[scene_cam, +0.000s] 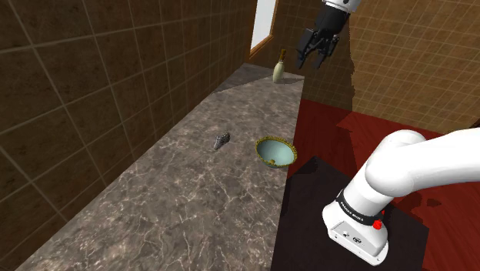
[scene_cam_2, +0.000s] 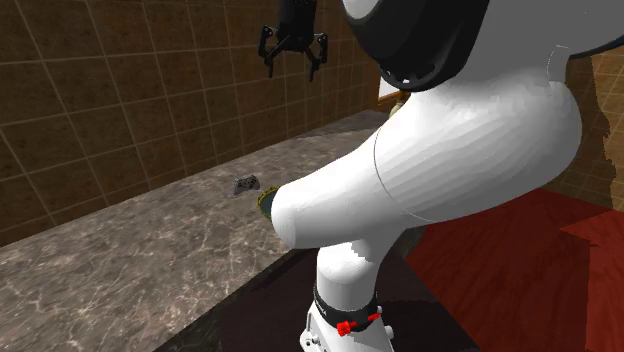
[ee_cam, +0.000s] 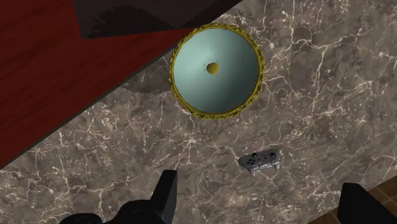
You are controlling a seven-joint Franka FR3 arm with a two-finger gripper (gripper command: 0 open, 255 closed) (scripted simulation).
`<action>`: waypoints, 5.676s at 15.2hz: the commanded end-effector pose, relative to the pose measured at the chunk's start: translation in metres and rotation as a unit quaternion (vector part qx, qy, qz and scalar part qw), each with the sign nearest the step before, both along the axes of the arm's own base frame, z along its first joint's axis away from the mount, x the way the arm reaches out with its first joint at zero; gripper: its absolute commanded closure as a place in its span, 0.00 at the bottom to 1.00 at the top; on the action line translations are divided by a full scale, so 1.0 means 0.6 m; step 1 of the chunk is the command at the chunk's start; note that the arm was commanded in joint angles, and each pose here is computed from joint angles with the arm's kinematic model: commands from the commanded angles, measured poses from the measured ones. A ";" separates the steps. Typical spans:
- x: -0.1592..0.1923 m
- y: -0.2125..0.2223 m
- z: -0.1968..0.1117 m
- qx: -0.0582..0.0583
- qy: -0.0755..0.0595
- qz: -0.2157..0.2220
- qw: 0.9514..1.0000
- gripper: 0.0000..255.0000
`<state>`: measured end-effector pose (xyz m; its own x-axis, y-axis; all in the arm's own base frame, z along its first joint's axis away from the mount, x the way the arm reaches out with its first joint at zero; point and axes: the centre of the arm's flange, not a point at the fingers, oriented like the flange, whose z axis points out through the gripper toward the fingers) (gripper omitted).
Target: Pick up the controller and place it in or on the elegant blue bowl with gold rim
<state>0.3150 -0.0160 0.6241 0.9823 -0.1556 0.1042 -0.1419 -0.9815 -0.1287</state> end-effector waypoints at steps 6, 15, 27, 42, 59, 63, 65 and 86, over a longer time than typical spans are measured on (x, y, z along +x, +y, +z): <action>0.067 0.034 -0.084 0.003 0.015 -0.015 1.000 0.00; 0.184 0.090 -0.241 0.010 0.041 -0.043 0.998 0.00; 0.332 0.159 -0.458 0.018 0.077 -0.080 0.994 0.00; 0.406 0.204 -0.646 0.023 0.096 -0.100 0.990 0.00; 0.406 0.205 -0.646 0.023 0.096 -0.100 0.990 1.00; 0.458 0.153 -0.637 -0.008 0.172 -0.109 0.979 0.00; 0.479 0.133 -0.635 -0.021 0.201 -0.112 0.973 0.00; 0.462 0.138 -0.699 -0.021 0.201 -0.112 0.973 1.00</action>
<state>0.5923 0.0669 0.2045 0.8864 -0.3752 -0.2711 -0.3844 -0.9229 0.0204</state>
